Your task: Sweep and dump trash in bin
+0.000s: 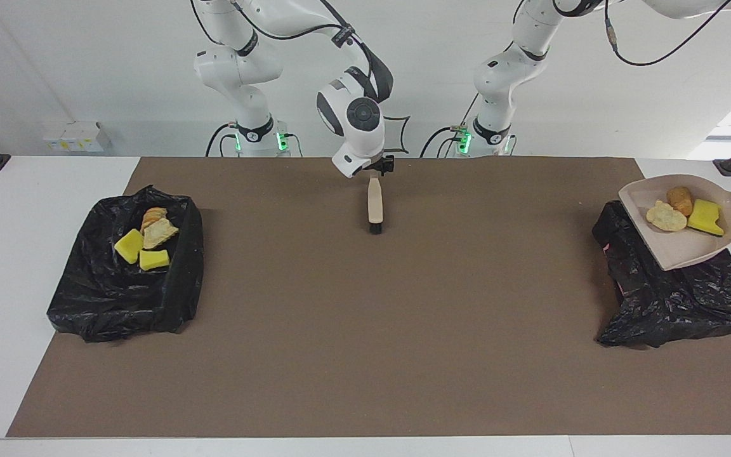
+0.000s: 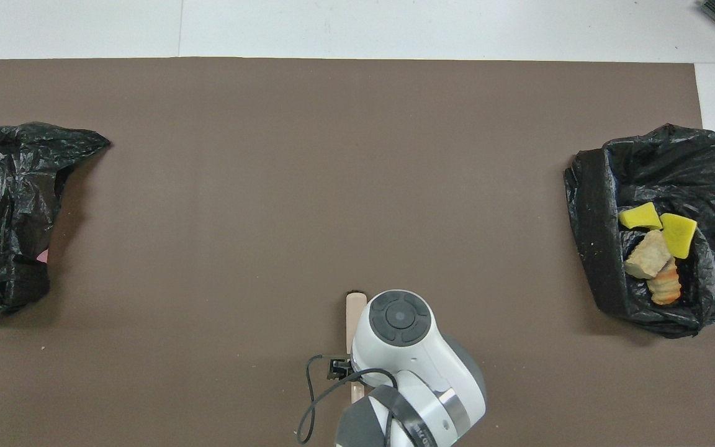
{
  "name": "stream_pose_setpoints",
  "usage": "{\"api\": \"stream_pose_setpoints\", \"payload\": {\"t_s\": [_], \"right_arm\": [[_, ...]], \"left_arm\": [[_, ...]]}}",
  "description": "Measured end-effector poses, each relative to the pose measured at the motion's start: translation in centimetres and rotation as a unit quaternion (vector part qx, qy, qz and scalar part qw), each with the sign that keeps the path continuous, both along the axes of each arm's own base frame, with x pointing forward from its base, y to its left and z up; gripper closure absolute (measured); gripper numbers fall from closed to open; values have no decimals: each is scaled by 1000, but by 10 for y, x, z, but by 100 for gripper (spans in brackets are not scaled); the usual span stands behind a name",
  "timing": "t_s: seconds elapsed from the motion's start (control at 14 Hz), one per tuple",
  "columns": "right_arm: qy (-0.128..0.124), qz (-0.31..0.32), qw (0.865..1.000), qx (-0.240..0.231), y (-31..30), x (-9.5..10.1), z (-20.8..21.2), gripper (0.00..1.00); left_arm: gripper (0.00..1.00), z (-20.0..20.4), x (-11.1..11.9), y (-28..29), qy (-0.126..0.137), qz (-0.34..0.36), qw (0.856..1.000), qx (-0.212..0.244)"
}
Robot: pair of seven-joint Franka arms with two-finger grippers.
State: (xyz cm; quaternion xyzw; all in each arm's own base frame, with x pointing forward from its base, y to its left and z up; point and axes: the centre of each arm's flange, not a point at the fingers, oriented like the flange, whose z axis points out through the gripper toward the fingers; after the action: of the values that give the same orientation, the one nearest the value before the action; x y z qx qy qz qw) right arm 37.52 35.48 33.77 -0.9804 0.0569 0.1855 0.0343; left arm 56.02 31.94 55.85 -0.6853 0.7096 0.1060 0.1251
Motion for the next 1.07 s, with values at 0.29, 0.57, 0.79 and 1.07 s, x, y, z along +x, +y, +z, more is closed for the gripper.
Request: {"api": "stream_pose_setpoints", "payload": {"t_s": [0.29, 0.57, 0.79, 1.07], "right_arm": [[-38, -58, 998, 0, -52, 58, 41, 0], [-41, -95, 995, -11, -122, 99, 111, 0], [-56, -71, 996, 5, -163, 124, 150, 0], [-92, -29, 995, -17, -184, 140, 188, 0]], "left_arm": [[69, 7, 6, 10, 0, 1, 995, 95], [69, 14, 17, -4, 5, 14, 983, 184], [69, 15, 26, -20, 9, 7, 973, 231], [69, 11, 31, -41, 7, 9, 958, 286]]}}
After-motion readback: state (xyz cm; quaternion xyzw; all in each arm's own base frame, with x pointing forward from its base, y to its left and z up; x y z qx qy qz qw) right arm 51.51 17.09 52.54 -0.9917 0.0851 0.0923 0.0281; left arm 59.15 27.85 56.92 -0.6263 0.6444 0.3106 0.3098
